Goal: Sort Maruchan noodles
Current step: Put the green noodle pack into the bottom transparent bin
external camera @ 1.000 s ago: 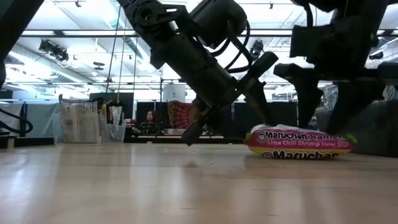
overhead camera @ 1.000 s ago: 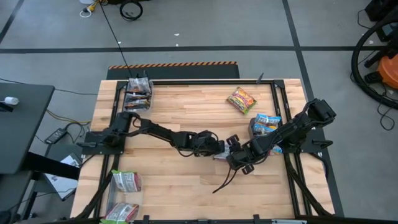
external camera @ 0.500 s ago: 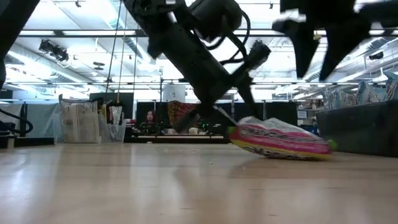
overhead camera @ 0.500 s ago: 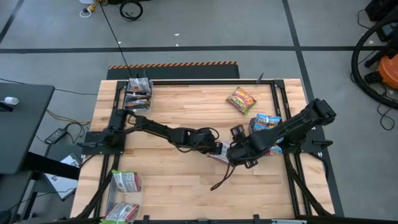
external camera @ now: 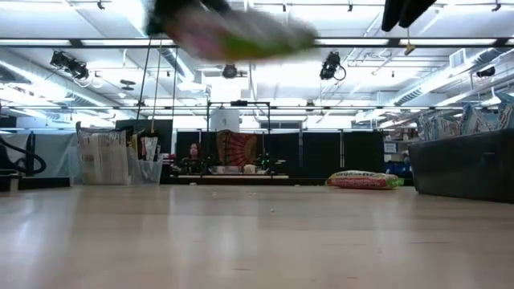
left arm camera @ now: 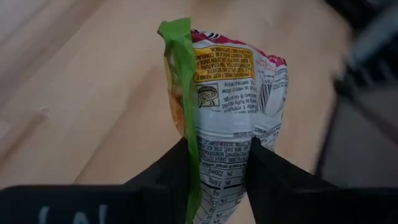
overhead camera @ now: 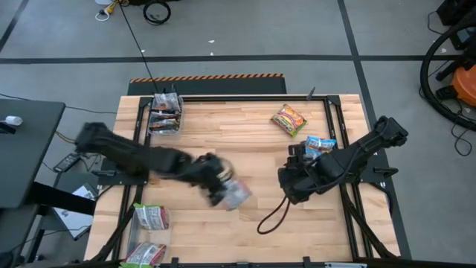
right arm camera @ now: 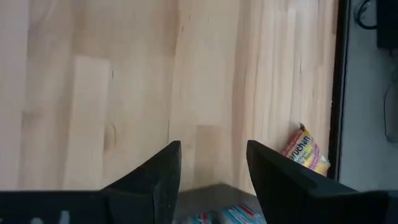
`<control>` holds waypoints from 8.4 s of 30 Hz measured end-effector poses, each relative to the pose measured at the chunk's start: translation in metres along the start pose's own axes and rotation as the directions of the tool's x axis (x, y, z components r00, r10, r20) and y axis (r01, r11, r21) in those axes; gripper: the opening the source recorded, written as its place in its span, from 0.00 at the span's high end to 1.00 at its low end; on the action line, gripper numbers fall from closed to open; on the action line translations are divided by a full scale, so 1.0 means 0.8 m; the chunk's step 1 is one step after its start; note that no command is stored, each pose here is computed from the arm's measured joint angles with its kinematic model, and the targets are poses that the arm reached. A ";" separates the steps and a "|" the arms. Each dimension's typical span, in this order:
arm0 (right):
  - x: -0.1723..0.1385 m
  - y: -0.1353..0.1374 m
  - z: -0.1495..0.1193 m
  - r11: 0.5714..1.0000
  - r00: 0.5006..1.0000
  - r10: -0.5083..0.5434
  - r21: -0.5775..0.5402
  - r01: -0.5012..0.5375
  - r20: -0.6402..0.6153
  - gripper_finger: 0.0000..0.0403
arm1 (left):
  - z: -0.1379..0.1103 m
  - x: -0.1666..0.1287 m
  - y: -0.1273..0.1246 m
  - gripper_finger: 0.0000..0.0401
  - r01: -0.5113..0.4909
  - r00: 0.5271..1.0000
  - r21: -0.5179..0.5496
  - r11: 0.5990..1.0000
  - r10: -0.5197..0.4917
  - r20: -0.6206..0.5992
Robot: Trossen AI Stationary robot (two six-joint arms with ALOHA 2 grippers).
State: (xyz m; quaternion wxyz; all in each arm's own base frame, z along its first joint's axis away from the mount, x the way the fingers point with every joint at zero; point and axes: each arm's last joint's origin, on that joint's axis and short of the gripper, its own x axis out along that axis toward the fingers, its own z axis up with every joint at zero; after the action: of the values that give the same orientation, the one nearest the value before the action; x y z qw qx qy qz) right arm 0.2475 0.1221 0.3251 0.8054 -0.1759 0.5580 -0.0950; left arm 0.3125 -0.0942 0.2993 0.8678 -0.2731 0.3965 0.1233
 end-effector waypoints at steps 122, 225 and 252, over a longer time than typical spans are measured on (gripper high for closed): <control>0.335 -0.368 -0.167 0.213 0.995 0.067 0.975 0.057 -0.073 0.18 | 0.065 -0.035 0.252 0.37 0.104 0.738 0.173 0.979 -0.193 0.646; 0.036 -0.280 0.016 0.736 0.797 -0.184 0.618 -0.276 0.576 0.53 | 0.120 0.069 0.223 0.69 -0.237 0.760 0.524 0.818 -0.180 0.625; -0.029 -0.178 0.008 0.702 0.818 -0.084 0.617 -0.356 0.569 0.51 | -0.151 -0.190 -0.002 0.69 0.635 0.772 0.425 0.645 -0.557 -0.307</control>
State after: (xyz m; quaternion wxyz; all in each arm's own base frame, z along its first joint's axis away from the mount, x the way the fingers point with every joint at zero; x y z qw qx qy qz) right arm 0.2511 0.0002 0.4024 0.9413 0.1664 0.2315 -0.1805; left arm 0.1387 -0.1642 0.3499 0.8673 -0.1592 0.3650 -0.2987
